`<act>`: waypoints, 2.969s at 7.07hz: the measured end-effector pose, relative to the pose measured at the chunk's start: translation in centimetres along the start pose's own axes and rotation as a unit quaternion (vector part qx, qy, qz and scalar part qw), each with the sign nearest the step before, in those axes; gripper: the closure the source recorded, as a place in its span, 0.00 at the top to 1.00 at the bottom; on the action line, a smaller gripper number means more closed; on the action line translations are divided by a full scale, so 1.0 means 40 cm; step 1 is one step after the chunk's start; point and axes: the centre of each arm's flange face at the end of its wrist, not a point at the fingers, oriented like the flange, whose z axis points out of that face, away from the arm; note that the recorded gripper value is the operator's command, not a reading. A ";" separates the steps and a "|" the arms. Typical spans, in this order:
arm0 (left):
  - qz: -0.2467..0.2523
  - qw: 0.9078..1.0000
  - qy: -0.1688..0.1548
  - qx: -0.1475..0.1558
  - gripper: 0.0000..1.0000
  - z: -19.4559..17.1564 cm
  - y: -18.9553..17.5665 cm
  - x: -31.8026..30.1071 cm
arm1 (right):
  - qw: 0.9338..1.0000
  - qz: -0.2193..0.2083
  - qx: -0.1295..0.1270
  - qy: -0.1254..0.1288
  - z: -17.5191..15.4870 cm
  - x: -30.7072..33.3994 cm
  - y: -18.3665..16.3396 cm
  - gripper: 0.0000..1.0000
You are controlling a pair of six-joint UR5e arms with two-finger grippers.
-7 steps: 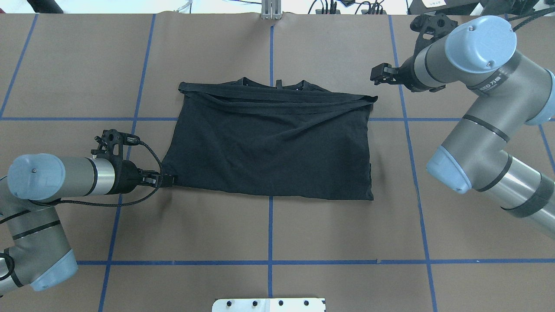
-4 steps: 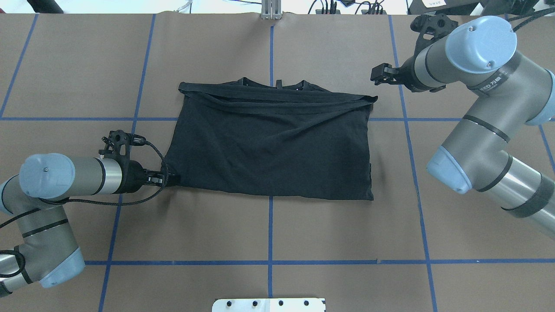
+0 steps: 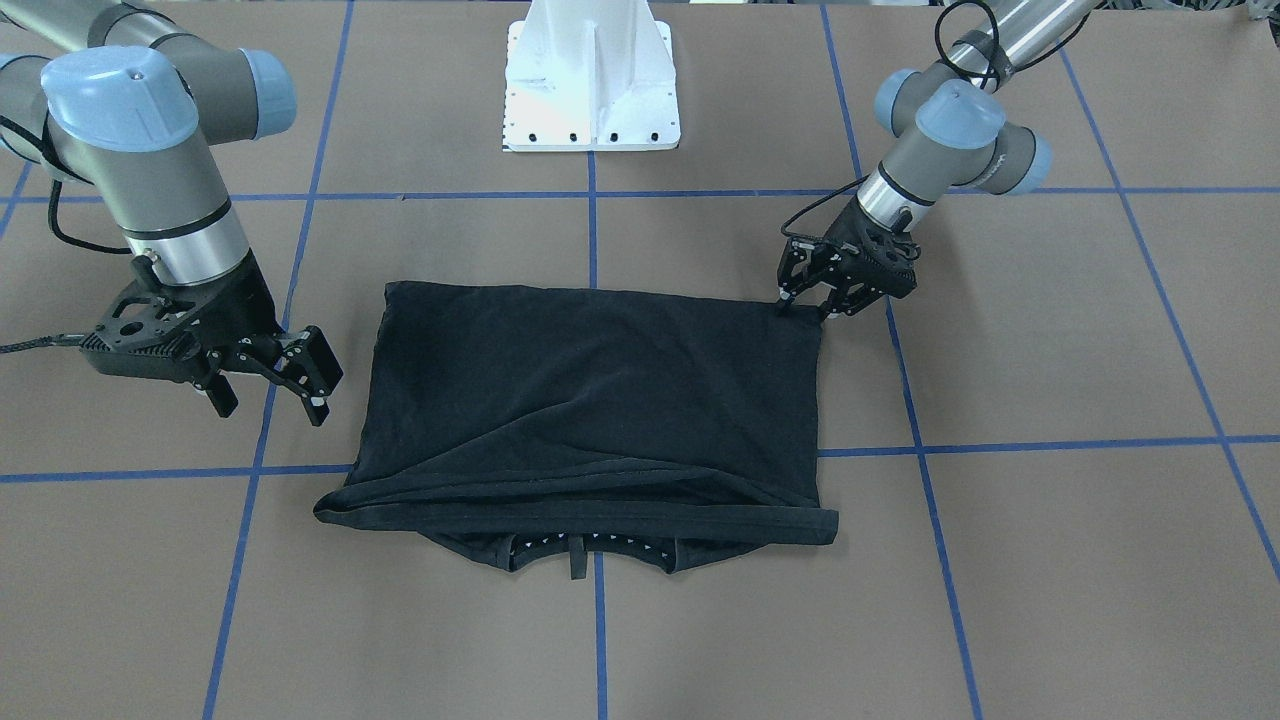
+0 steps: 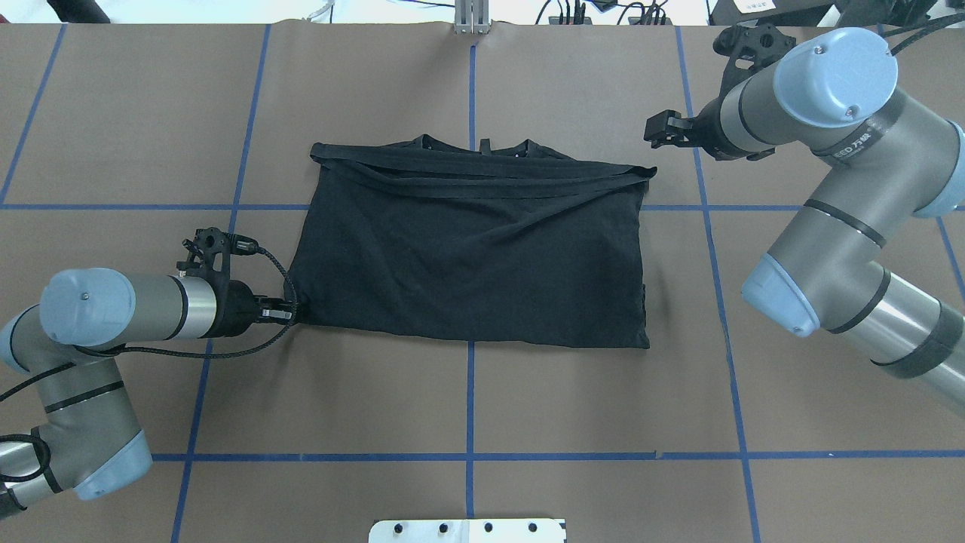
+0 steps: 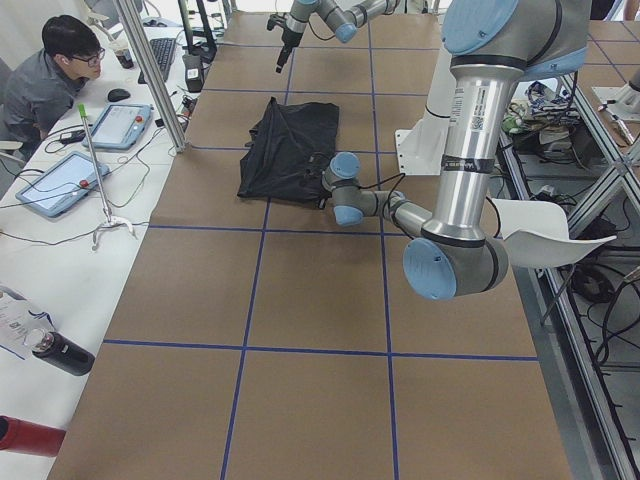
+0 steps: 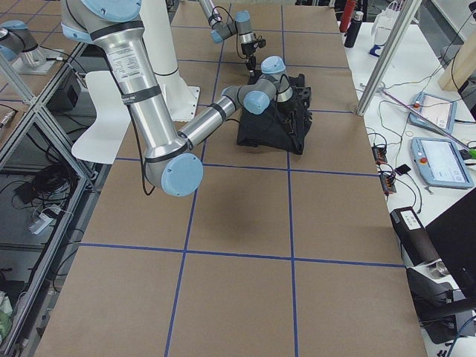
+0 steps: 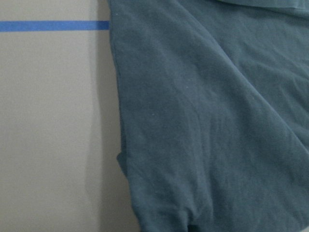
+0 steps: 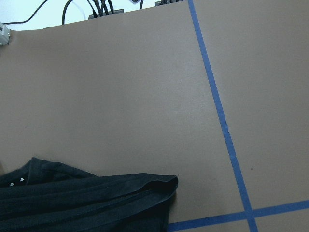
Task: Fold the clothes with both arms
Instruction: 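Lower the left gripper and pinch the folded shirt's side edge, then drag the shirt's side edge with the left gripper away from the robot, then move the right gripper over to the shirt's edge near the collar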
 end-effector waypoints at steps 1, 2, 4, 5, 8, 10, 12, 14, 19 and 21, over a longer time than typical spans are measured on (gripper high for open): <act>0.002 1.000 0.005 0.001 0.00 -0.010 0.001 0.005 | 1.000 0.000 0.000 0.000 0.001 0.000 0.000 1.00; 0.005 1.000 0.009 0.002 0.00 -0.022 -0.001 0.011 | 1.000 0.000 0.000 0.000 0.001 0.001 0.000 1.00; 0.042 0.999 -0.002 0.014 0.00 -0.040 -0.038 -0.020 | 1.000 0.000 -0.001 -0.001 0.000 -0.001 0.002 1.00; 0.074 0.996 -0.027 0.033 0.00 -0.060 -0.101 -0.087 | 1.000 -0.001 -0.002 -0.001 0.000 -0.002 0.003 1.00; 0.141 0.978 -0.138 0.068 0.00 -0.067 -0.367 -0.383 | 1.000 -0.003 -0.004 -0.003 0.001 -0.009 0.011 1.00; 0.170 0.963 -0.198 0.062 0.00 -0.026 -0.575 -0.526 | 1.000 -0.005 -0.004 -0.006 -0.003 -0.018 0.019 1.00; 0.174 0.959 -0.215 0.059 1.00 -0.006 -0.668 -0.557 | 1.000 -0.011 -0.006 -0.015 -0.016 -0.039 0.035 1.00; 0.181 0.964 -0.183 0.069 1.00 -0.059 -0.687 -0.585 | 1.000 -0.017 -0.011 -0.020 -0.008 -0.082 0.064 1.00; 0.209 0.969 -0.110 0.069 1.00 -0.210 -0.627 -0.674 | 0.998 0.057 -0.013 -0.029 0.137 -0.435 0.074 0.95; 0.208 0.970 -0.109 0.070 1.00 -0.219 -0.615 -0.676 | 0.995 0.092 -0.001 -0.040 0.215 -0.544 0.128 0.83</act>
